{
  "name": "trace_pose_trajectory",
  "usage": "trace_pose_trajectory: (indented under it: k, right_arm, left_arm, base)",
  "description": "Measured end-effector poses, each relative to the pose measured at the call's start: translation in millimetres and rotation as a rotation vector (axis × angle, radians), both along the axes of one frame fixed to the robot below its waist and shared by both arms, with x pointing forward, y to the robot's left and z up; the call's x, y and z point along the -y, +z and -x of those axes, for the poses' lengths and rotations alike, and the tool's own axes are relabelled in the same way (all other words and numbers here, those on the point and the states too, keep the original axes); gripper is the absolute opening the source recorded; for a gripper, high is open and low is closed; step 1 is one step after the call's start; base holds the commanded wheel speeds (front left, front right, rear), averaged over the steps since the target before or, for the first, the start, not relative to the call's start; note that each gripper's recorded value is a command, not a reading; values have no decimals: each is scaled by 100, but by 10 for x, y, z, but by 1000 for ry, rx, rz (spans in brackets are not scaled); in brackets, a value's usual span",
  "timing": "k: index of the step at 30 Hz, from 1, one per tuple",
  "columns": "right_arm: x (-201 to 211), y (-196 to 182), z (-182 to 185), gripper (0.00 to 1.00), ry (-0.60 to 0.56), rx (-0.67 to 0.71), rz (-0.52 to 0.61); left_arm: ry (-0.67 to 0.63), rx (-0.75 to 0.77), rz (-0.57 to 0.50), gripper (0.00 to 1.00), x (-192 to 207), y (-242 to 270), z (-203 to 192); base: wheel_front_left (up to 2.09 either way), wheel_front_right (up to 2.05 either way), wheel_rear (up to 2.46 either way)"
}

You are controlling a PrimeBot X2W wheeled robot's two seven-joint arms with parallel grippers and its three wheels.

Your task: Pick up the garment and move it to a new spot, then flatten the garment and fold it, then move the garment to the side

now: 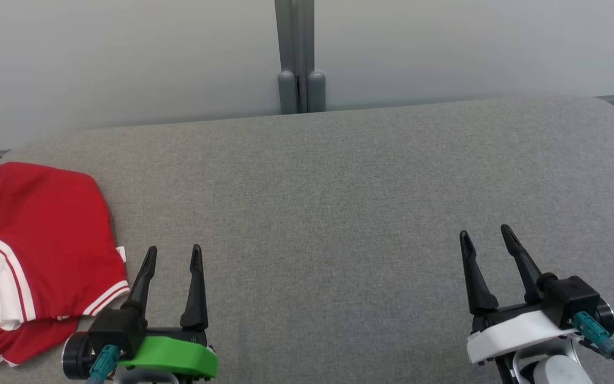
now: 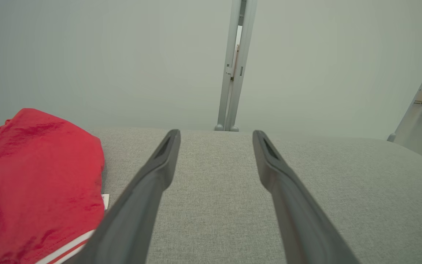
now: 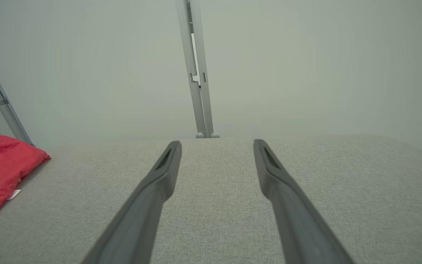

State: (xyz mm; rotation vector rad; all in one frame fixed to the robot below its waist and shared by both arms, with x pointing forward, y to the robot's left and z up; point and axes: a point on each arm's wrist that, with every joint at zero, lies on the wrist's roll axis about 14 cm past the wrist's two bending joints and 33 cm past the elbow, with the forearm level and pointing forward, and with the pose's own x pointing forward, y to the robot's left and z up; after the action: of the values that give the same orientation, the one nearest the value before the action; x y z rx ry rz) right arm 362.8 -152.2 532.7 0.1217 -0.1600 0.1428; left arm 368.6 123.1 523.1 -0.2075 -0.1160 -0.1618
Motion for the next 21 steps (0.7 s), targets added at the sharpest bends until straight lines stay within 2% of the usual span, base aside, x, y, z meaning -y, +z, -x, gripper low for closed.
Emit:
trace_pose_trajectory:
  k: [21]
  right_arm:
    - [-13,6,19,100,4,5,12]
  left_arm:
    - [2,-8,-9,100,-8,-41,29]
  base:
    - [0,0,0]
